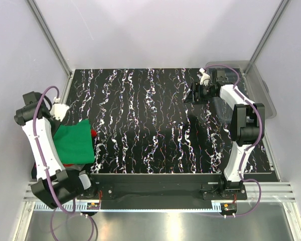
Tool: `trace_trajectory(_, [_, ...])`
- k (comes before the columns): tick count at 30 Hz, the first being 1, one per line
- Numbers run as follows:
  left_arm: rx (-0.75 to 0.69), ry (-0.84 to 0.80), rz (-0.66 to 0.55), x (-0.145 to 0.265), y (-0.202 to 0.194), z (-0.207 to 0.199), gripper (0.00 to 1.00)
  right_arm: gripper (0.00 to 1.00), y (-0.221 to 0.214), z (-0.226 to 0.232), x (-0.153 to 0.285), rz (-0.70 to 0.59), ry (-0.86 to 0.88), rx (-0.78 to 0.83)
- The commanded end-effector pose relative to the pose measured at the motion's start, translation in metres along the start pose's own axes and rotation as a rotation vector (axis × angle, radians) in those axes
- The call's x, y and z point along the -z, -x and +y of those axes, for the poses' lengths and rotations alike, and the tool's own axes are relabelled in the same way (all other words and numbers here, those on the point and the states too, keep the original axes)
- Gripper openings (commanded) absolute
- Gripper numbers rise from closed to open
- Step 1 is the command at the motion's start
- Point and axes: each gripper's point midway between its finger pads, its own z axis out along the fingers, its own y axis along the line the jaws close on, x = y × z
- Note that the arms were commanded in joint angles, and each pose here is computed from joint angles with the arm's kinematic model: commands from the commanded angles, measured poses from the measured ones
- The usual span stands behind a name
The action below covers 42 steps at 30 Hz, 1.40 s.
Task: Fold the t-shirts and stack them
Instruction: Neatly place the folded tshirt to the corner, then reset both grippers
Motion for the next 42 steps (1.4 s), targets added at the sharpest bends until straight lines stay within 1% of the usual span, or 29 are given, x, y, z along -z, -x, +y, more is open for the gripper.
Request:
trace_trajectory(1, [-0.025,0.047,0.045,-0.015,-0.01,0.023,0.0,0.75,0.018,0.013,0.005,-0.042,0.013,0.054])
trace_trajectory(3, [0.008,0.071,0.043,-0.027,-0.009,0.034,0.0,0.75,0.018,0.014,0.005,-0.045,0.012,0.056])
trace_trajectory(4, [0.023,0.057,0.057,-0.036,-0.009,0.037,0.0,0.75,0.019,0.015,0.007,-0.051,0.011,0.06])
trace_trajectory(7, [0.065,0.068,0.05,-0.052,-0.001,0.049,0.0,0.75,0.018,0.018,0.01,-0.054,0.008,0.065])
trace_trajectory(11, [0.091,0.089,0.034,-0.066,0.012,0.062,0.01,0.75,0.014,0.02,0.012,-0.052,0.001,0.075])
trace_trajectory(14, [0.098,0.081,0.036,-0.077,0.015,0.063,0.02,0.75,0.011,0.019,0.014,-0.05,-0.005,0.076])
trace_trajectory(18, [0.112,0.059,0.039,-0.089,0.017,0.061,0.06,0.75,0.008,0.02,0.015,-0.047,-0.008,0.075])
trace_trajectory(20, [0.131,0.072,0.028,-0.09,0.019,0.063,0.2,0.75,0.007,0.02,0.015,-0.046,-0.012,0.078])
trace_trajectory(22, [0.16,0.102,-0.021,-0.079,0.024,0.064,0.23,0.75,0.006,0.019,0.016,-0.046,-0.018,0.081])
trace_trajectory(24, [0.192,0.137,-0.08,-0.073,0.032,0.067,0.66,0.75,0.006,0.019,0.018,-0.049,-0.023,0.088])
trace_trajectory(25, [0.201,0.169,-0.122,-0.062,0.035,0.065,0.98,0.75,0.007,0.02,0.021,-0.057,-0.031,0.092])
trace_trajectory(27, [0.232,0.21,-0.199,-0.047,0.046,0.065,0.99,0.78,0.009,0.022,0.024,-0.068,-0.039,0.103])
trace_trajectory(28, [0.234,0.242,-0.264,-0.029,0.056,0.062,0.99,0.79,0.013,0.028,0.03,-0.083,-0.041,0.118])
trace_trajectory(29, [0.272,0.249,-0.309,-0.019,0.062,0.058,0.99,0.8,0.014,0.031,0.033,-0.091,-0.047,0.132])
trace_trajectory(30, [0.276,0.239,-0.359,-0.01,0.07,0.052,0.99,0.95,0.014,0.035,0.036,-0.099,-0.059,0.145])
trace_trajectory(31, [0.256,0.242,-0.439,0.01,0.083,0.04,0.99,1.0,0.018,0.044,0.045,-0.122,-0.065,0.169])
trace_trajectory(32, [0.273,0.227,-0.491,0.019,0.091,0.032,0.99,1.0,0.015,0.046,0.048,-0.125,-0.073,0.179])
trace_trajectory(33, [0.259,0.196,-0.555,0.029,0.1,0.02,0.99,1.0,0.014,0.05,0.049,-0.131,-0.102,0.195])
trace_trajectory(34, [0.221,0.144,-0.652,0.045,0.115,0.001,0.99,1.0,0.018,0.06,0.06,-0.162,-0.114,0.22])
trace_trajectory(35, [0.208,0.099,-0.701,0.053,0.124,-0.011,0.99,1.0,0.015,0.062,0.063,-0.169,-0.123,0.225])
trace_trajectory(36, [0.214,-0.001,-0.773,0.062,0.137,-0.031,0.99,1.0,0.017,0.063,0.068,-0.189,-0.161,0.231])
trace_trajectory(37, [0.19,-0.073,-0.812,0.069,0.149,-0.049,0.99,1.0,0.025,0.077,0.078,-0.241,-0.171,0.259])
trace_trajectory(38, [0.243,-0.135,-0.843,0.074,0.16,-0.058,0.99,1.0,0.023,0.079,0.08,-0.258,-0.19,0.251])
trace_trajectory(39, [0.248,-0.198,-0.861,0.077,0.169,-0.069,0.99,1.0,0.024,0.083,0.083,-0.283,-0.204,0.222])
trace_trajectory(40, [0.254,-0.245,-0.87,0.076,0.184,-0.075,0.99,1.0,0.03,0.089,0.09,-0.348,-0.247,0.188])
trace_trajectory(42, [0.332,-0.318,-0.865,0.074,0.197,-0.08,0.99,1.0,0.034,0.088,0.096,-0.404,-0.32,0.151])
